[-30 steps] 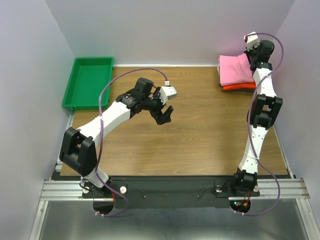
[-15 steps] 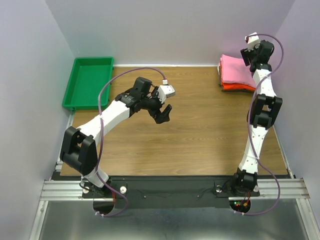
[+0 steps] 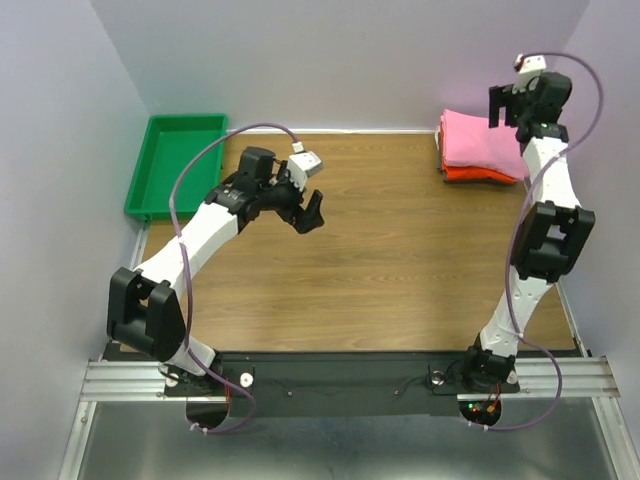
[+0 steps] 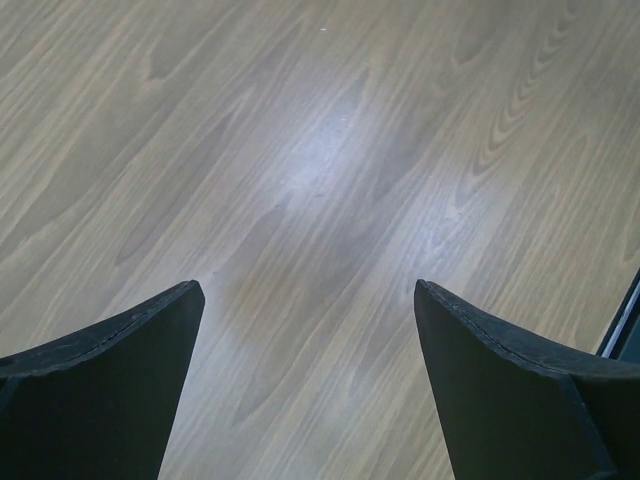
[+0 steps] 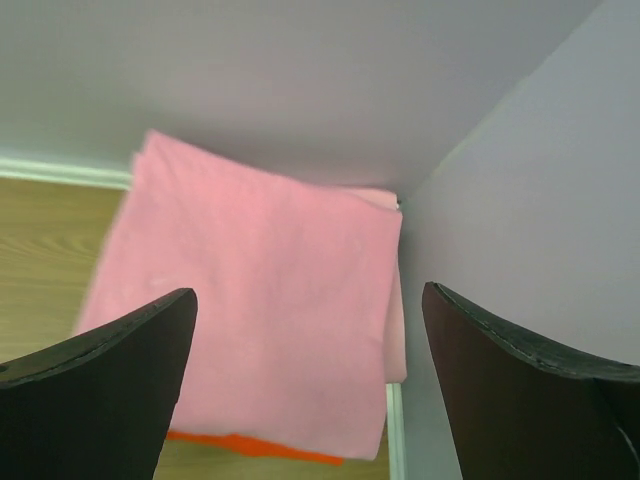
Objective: Fold and stack the t-shirts
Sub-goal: Neatly place the folded tshirt to the corner
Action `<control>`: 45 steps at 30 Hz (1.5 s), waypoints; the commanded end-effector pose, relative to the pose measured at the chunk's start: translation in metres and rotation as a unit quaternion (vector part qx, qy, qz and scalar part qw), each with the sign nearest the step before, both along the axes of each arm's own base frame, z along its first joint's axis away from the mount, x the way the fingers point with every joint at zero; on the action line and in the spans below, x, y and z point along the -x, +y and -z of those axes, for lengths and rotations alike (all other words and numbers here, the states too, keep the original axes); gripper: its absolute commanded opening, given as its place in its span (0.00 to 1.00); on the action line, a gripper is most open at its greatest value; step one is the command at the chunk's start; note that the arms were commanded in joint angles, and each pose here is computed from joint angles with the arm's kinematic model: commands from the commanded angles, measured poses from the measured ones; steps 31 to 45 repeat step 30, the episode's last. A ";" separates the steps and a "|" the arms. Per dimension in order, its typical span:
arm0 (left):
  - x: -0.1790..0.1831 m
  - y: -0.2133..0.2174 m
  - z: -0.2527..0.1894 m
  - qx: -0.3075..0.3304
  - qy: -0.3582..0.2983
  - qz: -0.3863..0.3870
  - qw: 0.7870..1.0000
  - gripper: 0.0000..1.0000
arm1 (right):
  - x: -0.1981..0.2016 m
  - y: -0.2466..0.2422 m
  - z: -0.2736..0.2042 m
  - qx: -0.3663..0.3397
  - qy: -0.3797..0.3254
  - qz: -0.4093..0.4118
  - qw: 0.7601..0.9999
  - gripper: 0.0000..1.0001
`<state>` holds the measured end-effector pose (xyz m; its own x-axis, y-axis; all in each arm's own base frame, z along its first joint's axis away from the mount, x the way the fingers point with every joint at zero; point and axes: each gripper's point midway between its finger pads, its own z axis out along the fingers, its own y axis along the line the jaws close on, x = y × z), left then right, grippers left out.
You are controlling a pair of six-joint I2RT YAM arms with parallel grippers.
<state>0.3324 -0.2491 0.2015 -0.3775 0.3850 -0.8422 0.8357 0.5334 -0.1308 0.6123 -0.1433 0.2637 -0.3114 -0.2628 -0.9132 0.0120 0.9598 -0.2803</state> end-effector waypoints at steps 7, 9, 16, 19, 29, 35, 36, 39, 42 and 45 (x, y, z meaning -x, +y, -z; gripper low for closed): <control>-0.023 0.048 -0.050 0.030 -0.040 -0.090 0.995 0.99 | 0.108 0.081 -0.062 -0.162 0.043 -0.073 0.983 1.00; -0.022 0.057 -0.048 0.022 -0.036 -0.101 0.994 0.99 | 0.137 0.097 -0.049 -0.192 0.072 -0.084 0.975 1.00; -0.009 0.077 -0.008 -0.017 0.000 -0.125 0.992 0.99 | 0.226 0.147 0.026 -0.289 0.181 -0.121 0.932 1.00; -0.008 0.085 0.009 -0.036 0.006 -0.139 0.990 0.99 | 0.254 0.155 0.049 -0.294 0.202 -0.124 0.926 1.00; -0.012 0.107 0.030 -0.070 0.005 -0.184 0.980 0.99 | 0.304 0.192 0.092 -0.261 0.266 -0.154 0.915 1.00; -0.012 0.110 0.026 -0.068 0.002 -0.191 0.979 0.99 | 0.305 0.192 0.089 -0.259 0.262 -0.154 0.917 1.00; -0.012 0.110 0.026 -0.068 0.002 -0.191 0.979 0.99 | 0.305 0.192 0.089 -0.259 0.262 -0.154 0.917 1.00; -0.012 0.110 0.026 -0.068 0.002 -0.191 0.979 0.99 | 0.305 0.192 0.089 -0.259 0.262 -0.154 0.917 1.00; -0.012 0.110 0.026 -0.068 0.002 -0.191 0.979 0.99 | 0.305 0.192 0.089 -0.259 0.262 -0.154 0.917 1.00; -0.012 0.110 0.026 -0.068 0.002 -0.191 0.979 0.99 | 0.305 0.192 0.089 -0.259 0.262 -0.154 0.917 1.00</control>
